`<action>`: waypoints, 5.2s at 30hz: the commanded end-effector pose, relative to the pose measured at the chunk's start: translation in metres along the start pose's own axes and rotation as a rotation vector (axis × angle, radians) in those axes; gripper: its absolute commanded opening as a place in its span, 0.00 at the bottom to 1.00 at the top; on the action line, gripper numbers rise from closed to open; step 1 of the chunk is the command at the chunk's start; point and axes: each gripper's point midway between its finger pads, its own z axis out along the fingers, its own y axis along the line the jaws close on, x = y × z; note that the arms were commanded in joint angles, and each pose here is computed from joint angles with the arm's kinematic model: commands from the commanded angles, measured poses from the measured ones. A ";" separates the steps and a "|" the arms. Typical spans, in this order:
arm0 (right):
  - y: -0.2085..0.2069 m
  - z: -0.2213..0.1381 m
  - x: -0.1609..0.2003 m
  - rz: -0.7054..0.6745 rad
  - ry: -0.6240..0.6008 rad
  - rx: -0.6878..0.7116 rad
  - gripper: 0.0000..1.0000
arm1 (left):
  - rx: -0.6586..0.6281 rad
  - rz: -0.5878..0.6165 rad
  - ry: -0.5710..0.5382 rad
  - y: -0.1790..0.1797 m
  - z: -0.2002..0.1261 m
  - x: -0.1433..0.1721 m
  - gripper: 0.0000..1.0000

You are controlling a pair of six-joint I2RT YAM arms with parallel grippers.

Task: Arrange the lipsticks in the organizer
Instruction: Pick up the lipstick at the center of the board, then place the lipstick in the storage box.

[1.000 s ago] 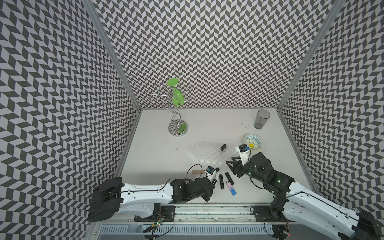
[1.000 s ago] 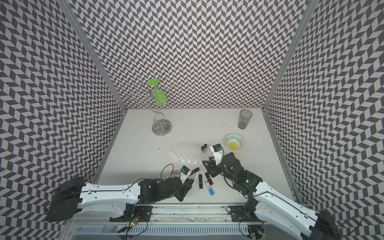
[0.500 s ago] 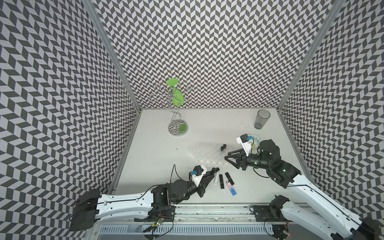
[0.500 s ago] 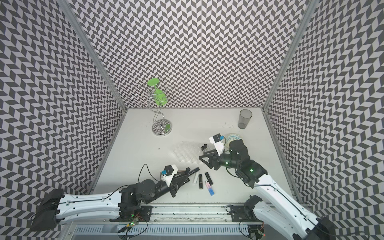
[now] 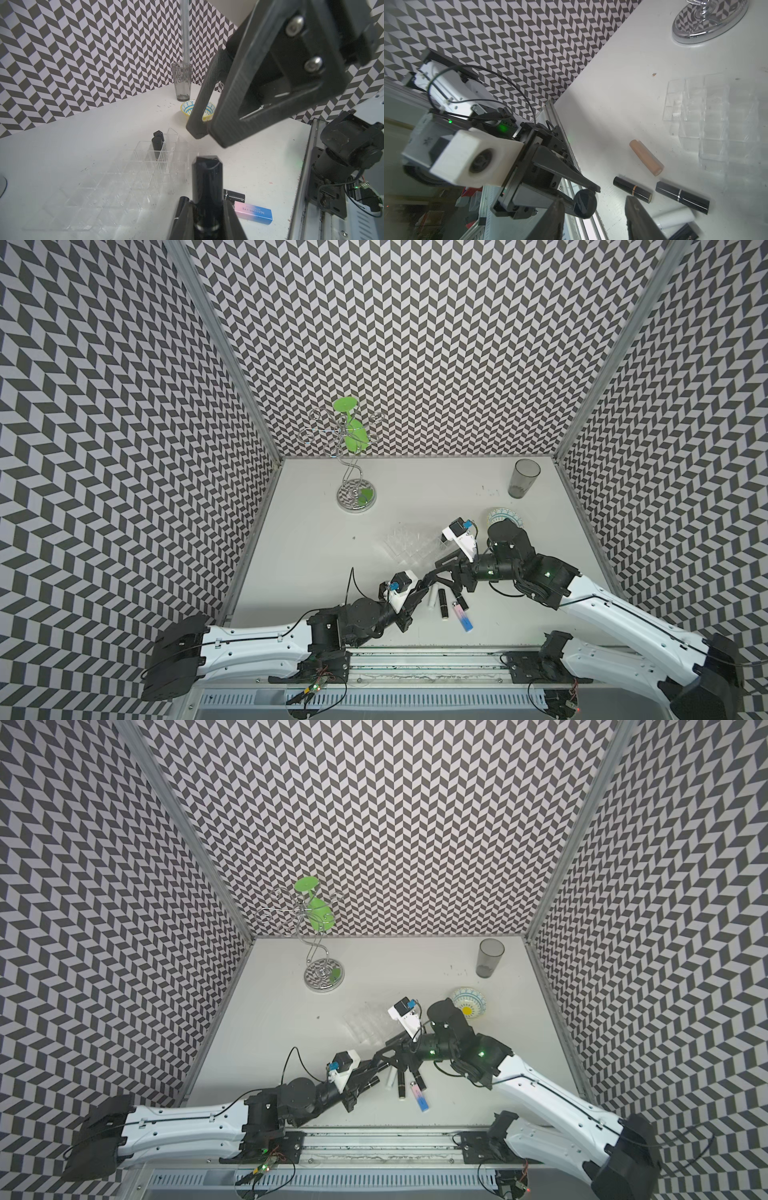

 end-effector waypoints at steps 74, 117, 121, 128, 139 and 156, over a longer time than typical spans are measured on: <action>-0.223 0.044 -0.095 0.055 0.044 0.893 0.07 | -0.104 -0.405 -0.103 0.070 -0.018 0.016 1.00; -0.196 0.028 -0.078 0.045 0.050 0.825 0.06 | -0.083 -0.416 -0.038 0.064 -0.002 0.034 1.00; -0.194 0.031 -0.075 0.047 0.073 0.812 0.06 | -0.082 -0.418 -0.036 0.064 -0.002 0.035 1.00; -0.197 0.023 -0.078 0.030 0.017 0.852 0.06 | -0.086 -0.417 -0.034 0.065 -0.002 0.036 1.00; -0.211 0.041 -0.067 0.034 0.094 0.871 0.07 | -0.074 -0.419 -0.040 0.063 -0.003 0.034 1.00; -0.236 0.071 -0.037 0.055 0.216 0.877 0.17 | -0.060 -0.417 -0.002 0.059 0.000 0.037 1.00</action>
